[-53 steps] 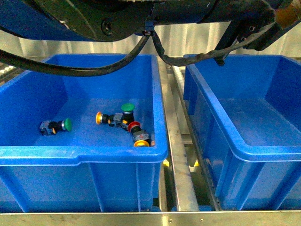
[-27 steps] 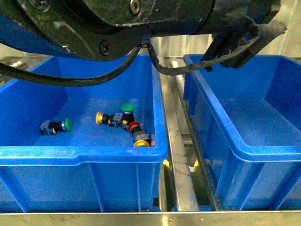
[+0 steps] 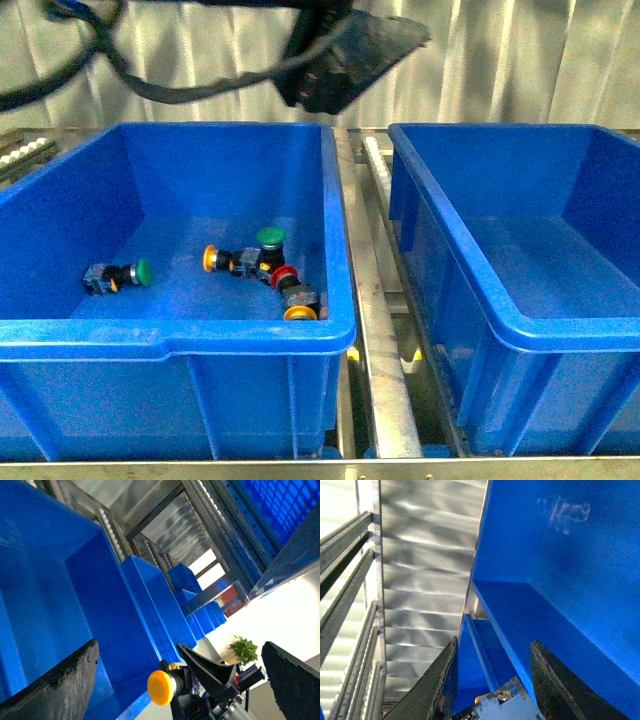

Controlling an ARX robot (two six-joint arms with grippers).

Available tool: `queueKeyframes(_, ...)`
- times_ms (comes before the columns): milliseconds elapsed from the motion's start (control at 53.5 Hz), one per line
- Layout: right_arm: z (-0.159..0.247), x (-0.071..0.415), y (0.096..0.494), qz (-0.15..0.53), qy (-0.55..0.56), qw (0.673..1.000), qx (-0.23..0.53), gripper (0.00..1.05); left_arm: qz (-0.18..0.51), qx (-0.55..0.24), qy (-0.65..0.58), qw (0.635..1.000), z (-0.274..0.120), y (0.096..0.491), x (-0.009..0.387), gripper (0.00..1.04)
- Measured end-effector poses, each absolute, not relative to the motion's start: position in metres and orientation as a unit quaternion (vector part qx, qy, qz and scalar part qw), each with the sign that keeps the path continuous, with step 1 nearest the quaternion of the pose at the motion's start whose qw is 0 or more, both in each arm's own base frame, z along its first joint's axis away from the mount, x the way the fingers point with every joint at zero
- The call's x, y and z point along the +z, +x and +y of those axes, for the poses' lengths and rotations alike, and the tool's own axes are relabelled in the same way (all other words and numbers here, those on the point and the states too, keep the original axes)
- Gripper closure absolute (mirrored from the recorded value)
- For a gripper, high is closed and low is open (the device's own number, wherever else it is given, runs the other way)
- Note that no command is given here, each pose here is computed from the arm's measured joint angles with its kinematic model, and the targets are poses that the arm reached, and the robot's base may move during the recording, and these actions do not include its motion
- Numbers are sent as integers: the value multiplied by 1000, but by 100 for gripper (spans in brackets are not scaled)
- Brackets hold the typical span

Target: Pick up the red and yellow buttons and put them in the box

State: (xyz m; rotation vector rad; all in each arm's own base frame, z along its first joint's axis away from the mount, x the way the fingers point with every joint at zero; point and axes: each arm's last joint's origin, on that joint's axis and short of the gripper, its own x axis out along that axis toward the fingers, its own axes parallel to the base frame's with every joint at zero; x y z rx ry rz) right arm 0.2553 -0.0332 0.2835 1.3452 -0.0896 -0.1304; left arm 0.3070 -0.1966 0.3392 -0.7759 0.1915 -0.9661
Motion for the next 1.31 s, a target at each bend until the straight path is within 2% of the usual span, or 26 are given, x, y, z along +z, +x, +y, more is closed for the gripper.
queueKeyframes(224, -33, 284, 255, -45, 601, 795, -67, 68, 44, -398, -316, 860, -121, 260, 356, 8)
queueKeyframes(355, -30, 284, 256, -48, 589, 803, -74, 68, 22, -354, -294, 888, -70, 209, 353, 8)
queueKeyframes(580, -18, 286, 256, -45, 579, 812, -66, 68, 35, -304, -282, 909, -38, 143, 318, 8)
queueKeyframes(617, -17, 287, 256, -45, 576, 813, -65, 68, 29, -266, -268, 925, -37, 137, 314, 11)
queueKeyframes(692, -14, 288, 255, -44, 572, 817, -62, 68, 18, -129, -181, 975, -33, 117, 291, 25)
queueKeyframes(767, -12, 289, 255, -44, 567, 820, -63, 68, 14, -41, -98, 994, -24, 105, 262, 38)
queueKeyframes(804, -11, 290, 255, -45, 565, 821, -63, 68, 7, -24, -72, 997, -20, 101, 251, 44)
queueKeyframes(991, -6, 294, 253, -45, 554, 830, -56, 68, 2, -2, -18, 1000, -12, 98, 209, 77)
queueKeyframes(1066, -6, 294, 253, -46, 547, 834, -59, 68, 8, -23, -11, 1000, -8, 98, 199, 90)
queueKeyframes(1140, -6, 295, 252, -49, 543, 836, -62, 68, 7, -6, -9, 1000, -2, 98, 195, 102)
queueKeyframes(1309, -5, 296, 251, -49, 534, 842, -59, 68, 3, -2, -7, 1000, 0, 98, 187, 102)
